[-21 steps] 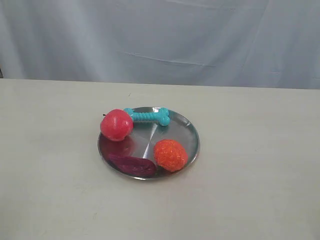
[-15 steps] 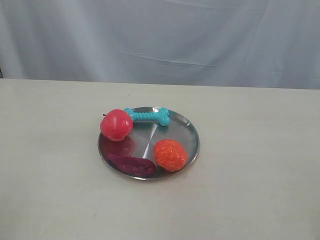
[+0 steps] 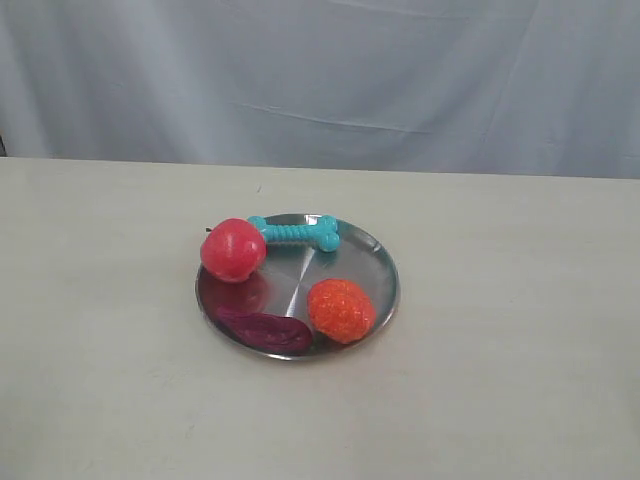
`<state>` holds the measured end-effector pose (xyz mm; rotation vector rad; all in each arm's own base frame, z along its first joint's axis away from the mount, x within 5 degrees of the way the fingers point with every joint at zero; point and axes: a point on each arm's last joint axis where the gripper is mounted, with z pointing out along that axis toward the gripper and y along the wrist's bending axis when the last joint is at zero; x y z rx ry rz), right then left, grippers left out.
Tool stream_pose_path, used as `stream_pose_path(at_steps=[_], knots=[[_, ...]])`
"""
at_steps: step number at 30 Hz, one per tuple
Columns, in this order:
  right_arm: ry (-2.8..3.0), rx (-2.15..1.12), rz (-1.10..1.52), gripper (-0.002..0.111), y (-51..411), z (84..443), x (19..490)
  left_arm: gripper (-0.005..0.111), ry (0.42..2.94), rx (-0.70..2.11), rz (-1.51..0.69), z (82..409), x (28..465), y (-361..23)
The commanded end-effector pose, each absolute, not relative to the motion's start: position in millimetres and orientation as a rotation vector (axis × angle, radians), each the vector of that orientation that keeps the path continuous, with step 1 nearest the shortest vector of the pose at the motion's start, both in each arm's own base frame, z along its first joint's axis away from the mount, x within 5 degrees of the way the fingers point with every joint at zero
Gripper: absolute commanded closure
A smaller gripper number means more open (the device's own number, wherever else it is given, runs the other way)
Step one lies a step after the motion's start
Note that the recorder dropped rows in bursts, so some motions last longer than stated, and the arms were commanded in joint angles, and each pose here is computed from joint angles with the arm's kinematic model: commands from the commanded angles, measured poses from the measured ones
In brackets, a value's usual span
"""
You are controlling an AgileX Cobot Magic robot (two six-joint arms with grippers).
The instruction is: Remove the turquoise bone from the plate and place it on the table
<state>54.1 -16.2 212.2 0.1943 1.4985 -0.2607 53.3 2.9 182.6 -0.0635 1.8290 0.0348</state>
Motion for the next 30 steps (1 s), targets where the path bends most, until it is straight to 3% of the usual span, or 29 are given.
stream_pose_path(at_steps=[1, 6, 15, 18, 21, 23, 30], knots=[[1.411, 0.122, -0.332, 0.109, -15.6, 220.0, 53.0, 0.107, 1.825, -0.061, 0.026, 182.3, 53.5, 2.5], [1.16, -0.028, -0.533, 0.109, -12.9, 242.9, 46.6, 0.107, 1.825, -0.061, 0.026, 182.3, 53.5, 2.5], [0.467, -0.031, -0.588, 0.109, 0.4, 286.8, 6.4, 0.107, 1.825, -0.061, 0.026, 182.3, 53.5, 2.5], [0.326, -0.007, -0.427, 0.109, 4.2, 291.6, -4.6, 0.107, 1.825, -0.061, 0.026, 182.3, 53.5, 2.5], [0.248, 0.087, 0.101, 0.109, 3.1, 293.2, -10.4, 0.107, 1.825, -0.061, 0.026, 182.3, 53.5, 2.5], [0.331, 0.178, 0.241, 0.109, -2.0, 295.9, -3.1, 0.107, 1.825, -0.061, 0.026, 182.3, 53.5, 2.5], [1.052, 0.513, 0.279, 0.109, -15.5, 346.4, 50.1, 0.107, 1.825, -0.061, 0.026, 182.3, 53.5, 2.5]])
